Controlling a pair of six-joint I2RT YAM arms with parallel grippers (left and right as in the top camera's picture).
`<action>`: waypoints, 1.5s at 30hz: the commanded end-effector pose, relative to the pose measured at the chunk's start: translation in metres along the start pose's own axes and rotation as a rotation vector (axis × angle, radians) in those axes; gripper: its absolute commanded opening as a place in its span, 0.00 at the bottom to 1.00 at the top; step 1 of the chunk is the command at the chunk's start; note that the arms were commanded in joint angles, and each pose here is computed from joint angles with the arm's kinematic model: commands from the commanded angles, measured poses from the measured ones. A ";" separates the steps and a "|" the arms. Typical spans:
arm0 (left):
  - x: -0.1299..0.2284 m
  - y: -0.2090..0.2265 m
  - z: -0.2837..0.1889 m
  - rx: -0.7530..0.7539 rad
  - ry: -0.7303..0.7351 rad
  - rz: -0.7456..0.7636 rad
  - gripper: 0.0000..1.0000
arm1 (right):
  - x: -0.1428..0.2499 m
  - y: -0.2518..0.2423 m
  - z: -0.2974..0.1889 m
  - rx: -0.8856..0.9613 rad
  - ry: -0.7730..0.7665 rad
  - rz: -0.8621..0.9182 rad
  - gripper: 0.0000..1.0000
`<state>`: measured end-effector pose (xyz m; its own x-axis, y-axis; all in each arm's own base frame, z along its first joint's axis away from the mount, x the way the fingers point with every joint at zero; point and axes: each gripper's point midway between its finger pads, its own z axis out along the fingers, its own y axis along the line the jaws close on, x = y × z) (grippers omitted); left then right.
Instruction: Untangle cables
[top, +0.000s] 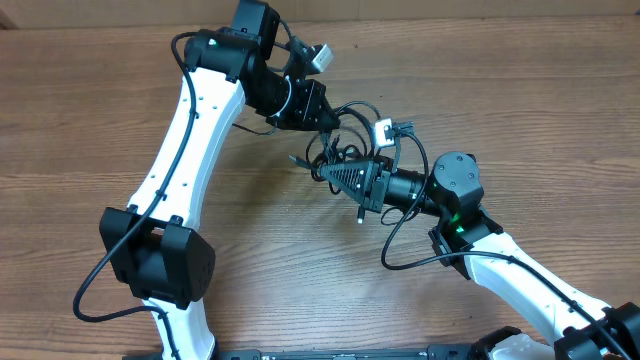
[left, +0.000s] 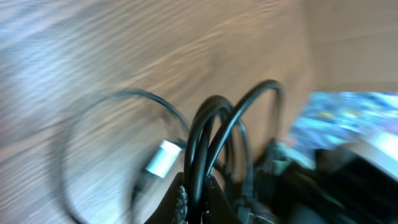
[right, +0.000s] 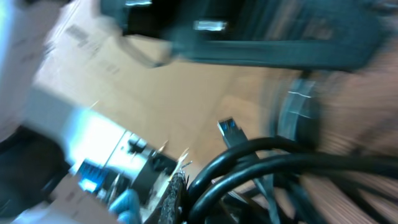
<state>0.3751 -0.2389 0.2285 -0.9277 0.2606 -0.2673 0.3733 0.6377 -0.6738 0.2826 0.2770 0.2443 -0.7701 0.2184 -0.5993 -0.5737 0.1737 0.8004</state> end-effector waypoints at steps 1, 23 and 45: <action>-0.008 0.030 -0.009 -0.229 -0.045 -0.032 0.04 | 0.012 0.040 -0.001 -0.175 0.115 -0.096 0.04; 0.017 0.063 -0.019 -0.439 0.012 -0.220 0.04 | -0.129 -0.073 -0.140 0.235 -0.455 0.126 0.08; -0.011 -0.057 -0.002 0.240 -0.035 0.056 0.04 | -0.011 -0.062 -0.016 0.273 -0.072 0.091 0.43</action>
<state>0.3776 -0.2616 0.2487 -0.9302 0.2250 -0.2899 0.3668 0.5514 -0.7492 0.3105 0.2505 0.1943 -0.8326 0.2655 -0.4861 -0.3832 0.3577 0.8516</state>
